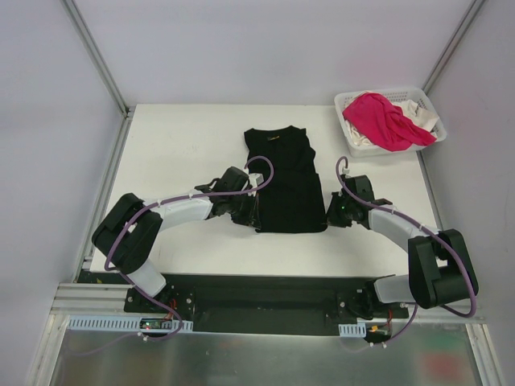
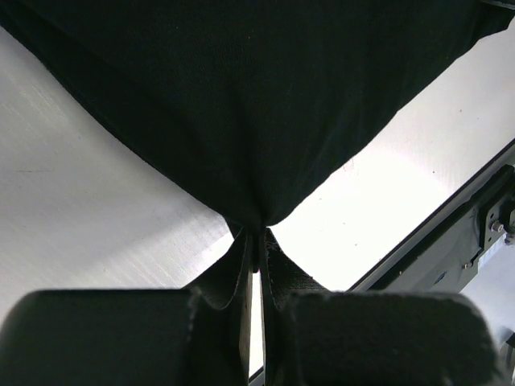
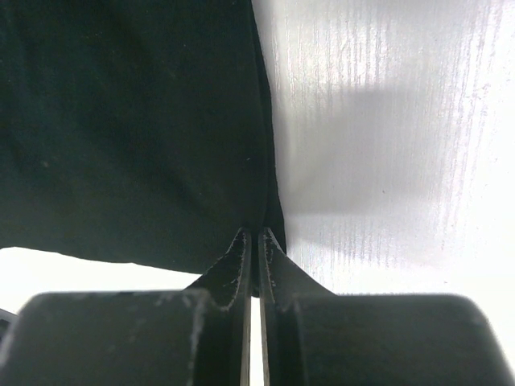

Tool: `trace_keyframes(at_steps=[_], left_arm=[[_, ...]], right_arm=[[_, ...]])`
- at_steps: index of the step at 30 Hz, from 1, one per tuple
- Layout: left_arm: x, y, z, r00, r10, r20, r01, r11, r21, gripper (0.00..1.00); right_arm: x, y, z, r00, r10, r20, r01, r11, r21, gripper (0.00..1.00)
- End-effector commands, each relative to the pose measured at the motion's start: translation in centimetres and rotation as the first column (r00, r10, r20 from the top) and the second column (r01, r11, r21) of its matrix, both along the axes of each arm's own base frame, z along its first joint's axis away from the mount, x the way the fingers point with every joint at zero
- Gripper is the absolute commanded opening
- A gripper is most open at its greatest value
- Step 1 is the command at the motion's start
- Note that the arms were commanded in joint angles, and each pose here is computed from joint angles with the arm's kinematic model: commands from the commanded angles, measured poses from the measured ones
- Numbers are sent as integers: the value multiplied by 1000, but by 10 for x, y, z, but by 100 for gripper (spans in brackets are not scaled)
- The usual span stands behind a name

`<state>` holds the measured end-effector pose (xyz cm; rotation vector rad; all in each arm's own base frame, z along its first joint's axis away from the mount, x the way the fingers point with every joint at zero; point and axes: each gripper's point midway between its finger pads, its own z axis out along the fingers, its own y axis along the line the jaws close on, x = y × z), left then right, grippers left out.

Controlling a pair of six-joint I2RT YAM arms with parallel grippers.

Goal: Fold and stack the t-shirts
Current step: Fold the long partially folded tshirt into a neat square

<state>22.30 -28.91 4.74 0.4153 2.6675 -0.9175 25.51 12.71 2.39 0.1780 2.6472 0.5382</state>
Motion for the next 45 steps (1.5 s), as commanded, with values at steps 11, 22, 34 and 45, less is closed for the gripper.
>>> trace_keyframes(at_steps=[11, 22, 34, 45], left_arm=[[21, -4, 35, 992, 16, 126, -11, 999, -43, 0], [54, 6, 83, 959, 87, 269, -75, 996, -56, 0], [73, 20, 117, 918, 165, 360, -149, 986, -72, 0], [147, 34, 174, 853, 242, 463, -217, 970, -108, 0]], right_arm=[[19, 9, 27, 997, 4, 74, -8, 999, 51, 1], [45, 15, 62, 990, 6, 142, -14, 998, 62, 1], [78, 22, 113, 968, -11, 253, -11, 996, 84, 1], [136, 34, 155, 940, -24, 342, -8, 996, 90, 1]])
